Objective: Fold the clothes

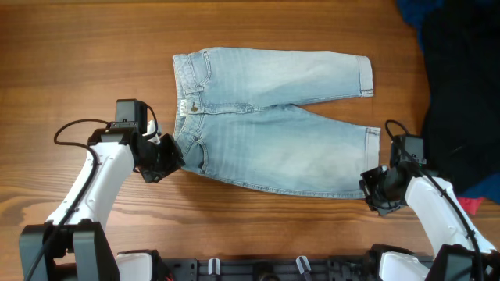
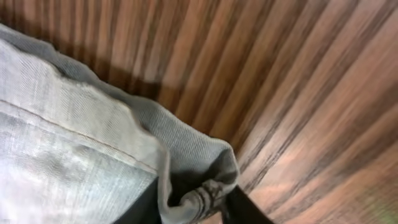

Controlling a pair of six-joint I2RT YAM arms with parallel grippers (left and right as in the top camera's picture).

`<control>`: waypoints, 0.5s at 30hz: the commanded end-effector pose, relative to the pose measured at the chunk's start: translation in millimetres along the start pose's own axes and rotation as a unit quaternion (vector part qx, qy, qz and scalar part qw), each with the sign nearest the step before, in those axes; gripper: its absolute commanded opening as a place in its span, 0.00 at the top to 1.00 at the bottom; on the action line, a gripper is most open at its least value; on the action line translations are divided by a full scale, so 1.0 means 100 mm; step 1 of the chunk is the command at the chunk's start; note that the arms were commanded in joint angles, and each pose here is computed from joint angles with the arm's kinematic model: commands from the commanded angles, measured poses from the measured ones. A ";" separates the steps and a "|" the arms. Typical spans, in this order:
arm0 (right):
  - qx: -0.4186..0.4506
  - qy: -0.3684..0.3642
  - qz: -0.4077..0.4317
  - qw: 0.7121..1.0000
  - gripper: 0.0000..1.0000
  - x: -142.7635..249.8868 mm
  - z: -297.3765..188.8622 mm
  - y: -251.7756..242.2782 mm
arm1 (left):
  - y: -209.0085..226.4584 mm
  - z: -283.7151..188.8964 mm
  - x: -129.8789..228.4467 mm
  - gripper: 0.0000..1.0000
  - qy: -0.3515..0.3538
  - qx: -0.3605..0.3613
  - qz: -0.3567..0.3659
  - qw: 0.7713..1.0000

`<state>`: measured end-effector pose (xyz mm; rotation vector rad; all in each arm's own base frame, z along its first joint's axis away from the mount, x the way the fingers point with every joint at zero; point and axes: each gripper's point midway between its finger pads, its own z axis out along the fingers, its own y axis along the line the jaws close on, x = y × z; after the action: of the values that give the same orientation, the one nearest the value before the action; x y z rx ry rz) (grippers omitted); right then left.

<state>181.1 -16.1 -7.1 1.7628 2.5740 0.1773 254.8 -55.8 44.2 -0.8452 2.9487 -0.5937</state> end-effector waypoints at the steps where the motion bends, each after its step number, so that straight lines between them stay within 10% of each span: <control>1: 0.049 -0.013 0.003 0.999 0.81 -0.02 0.12 -0.25 | 0.02 -0.02 0.00 0.95 -0.006 -0.005 0.008 1.000; 3: 0.048 -0.014 0.003 0.999 0.96 -0.03 0.12 -0.24 | 0.03 -0.02 0.01 0.95 -0.004 -0.006 0.007 1.000; 15: -0.092 -0.101 -0.160 0.978 0.95 -0.21 -1.44 0.47 | 0.01 -0.83 0.56 0.96 -0.063 0.030 0.032 0.997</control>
<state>210.7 -20.8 98.5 1.3649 2.6262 0.2362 203.4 -57.0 104.0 -0.8119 2.8953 -0.6065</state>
